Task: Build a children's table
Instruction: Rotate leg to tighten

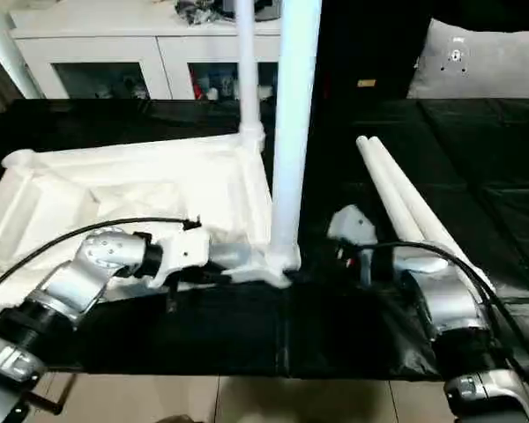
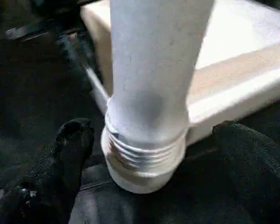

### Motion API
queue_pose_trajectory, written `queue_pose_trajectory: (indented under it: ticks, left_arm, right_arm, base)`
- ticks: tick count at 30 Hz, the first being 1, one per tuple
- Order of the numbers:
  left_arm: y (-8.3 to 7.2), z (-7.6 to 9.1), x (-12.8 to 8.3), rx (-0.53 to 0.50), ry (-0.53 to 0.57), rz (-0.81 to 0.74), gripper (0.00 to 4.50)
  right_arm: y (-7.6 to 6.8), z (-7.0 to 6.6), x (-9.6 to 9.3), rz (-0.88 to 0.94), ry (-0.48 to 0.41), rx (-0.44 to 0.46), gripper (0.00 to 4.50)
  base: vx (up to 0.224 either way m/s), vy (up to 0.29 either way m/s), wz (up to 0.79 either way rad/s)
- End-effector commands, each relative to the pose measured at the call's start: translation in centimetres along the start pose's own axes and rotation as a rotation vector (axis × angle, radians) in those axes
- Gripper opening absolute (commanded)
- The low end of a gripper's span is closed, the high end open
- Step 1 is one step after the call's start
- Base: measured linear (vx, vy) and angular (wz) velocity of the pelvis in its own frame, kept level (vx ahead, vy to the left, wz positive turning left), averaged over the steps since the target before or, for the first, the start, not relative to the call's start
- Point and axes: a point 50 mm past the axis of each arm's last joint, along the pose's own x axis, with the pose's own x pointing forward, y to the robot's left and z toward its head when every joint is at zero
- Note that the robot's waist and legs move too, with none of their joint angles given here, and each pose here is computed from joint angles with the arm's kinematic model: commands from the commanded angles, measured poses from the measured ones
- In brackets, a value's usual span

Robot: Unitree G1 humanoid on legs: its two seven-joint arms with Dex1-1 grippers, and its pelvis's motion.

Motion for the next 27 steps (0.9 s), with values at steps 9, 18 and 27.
queue_pose_trajectory:
  ticks: [9,18,27]
  left_arm:
    - [-1.4,0.1,0.9,0.072,0.025,-0.144,0.0]
    - [-1.5,0.0,1.0,0.066,0.021,-0.15,0.0]
    - [-0.8,0.9,1.6,-0.174,-0.051,0.033,0.0]
  right_arm:
    - [0.3,0.4,0.9,0.125,0.005,0.012,3.42]
    - [0.7,0.0,1.1,0.175,0.018,0.038,2.74]
    - [1.3,-0.8,3.6,-0.014,-0.037,0.169,2.7]
  base:
    - [0.0,0.0,0.0]
    - [0.0,0.0,0.0]
    - [0.0,0.0,0.0]
